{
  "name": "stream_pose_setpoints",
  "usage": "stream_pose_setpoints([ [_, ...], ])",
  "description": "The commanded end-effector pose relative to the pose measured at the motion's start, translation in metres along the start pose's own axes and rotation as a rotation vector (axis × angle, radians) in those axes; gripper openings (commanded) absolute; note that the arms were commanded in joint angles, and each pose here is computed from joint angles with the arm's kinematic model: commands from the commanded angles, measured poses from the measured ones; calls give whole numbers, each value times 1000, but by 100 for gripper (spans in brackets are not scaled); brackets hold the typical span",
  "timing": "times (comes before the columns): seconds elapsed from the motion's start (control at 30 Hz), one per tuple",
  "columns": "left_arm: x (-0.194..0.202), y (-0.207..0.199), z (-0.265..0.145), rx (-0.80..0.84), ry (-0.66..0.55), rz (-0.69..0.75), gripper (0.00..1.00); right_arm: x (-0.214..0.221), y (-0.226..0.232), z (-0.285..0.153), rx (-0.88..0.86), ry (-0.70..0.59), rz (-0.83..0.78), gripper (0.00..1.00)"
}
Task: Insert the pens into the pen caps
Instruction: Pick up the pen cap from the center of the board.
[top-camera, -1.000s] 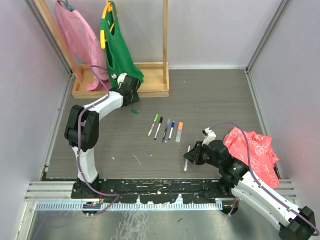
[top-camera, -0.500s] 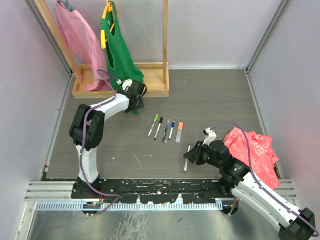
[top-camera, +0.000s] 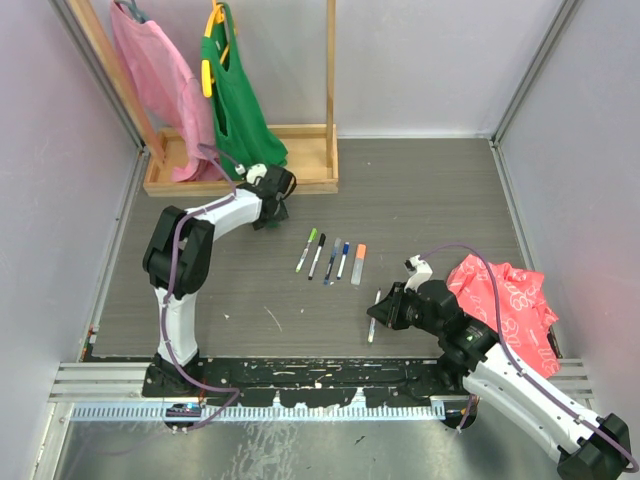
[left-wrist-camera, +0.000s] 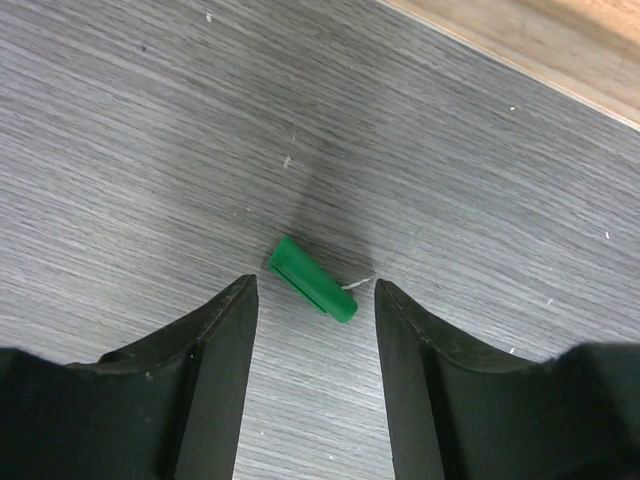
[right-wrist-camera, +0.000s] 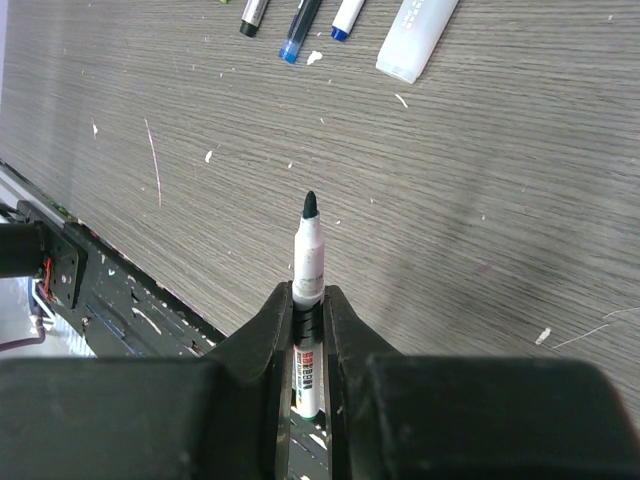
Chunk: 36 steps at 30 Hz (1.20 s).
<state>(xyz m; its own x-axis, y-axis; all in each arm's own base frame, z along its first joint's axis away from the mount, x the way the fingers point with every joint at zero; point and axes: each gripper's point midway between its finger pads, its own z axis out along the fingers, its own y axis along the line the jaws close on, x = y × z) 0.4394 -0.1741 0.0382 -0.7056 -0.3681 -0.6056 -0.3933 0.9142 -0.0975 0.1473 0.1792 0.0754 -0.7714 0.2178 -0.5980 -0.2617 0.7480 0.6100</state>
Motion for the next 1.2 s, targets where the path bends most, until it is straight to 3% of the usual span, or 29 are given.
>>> stream_pose_setpoints([
  [0.0, 0, 4, 4, -30, -23, -10, 49, -7, 7, 0, -34, -29, -13, 0],
  [0.13, 4, 5, 9, -39, -15, 4, 40, -7, 7, 0, -31, -29, -12, 0],
  [0.4, 11, 10, 16, -58, -3, 17, 32, -7, 7, 0, -32, -28, -12, 0],
  [0.73, 7, 14, 11, -48, -21, 73, 6, -7, 7, 0, -32, -26, -12, 0],
  [1.17, -20, -2, -75, 262, -89, 117, 0, -34, 27, -16, -30, -55, -60, 0],
])
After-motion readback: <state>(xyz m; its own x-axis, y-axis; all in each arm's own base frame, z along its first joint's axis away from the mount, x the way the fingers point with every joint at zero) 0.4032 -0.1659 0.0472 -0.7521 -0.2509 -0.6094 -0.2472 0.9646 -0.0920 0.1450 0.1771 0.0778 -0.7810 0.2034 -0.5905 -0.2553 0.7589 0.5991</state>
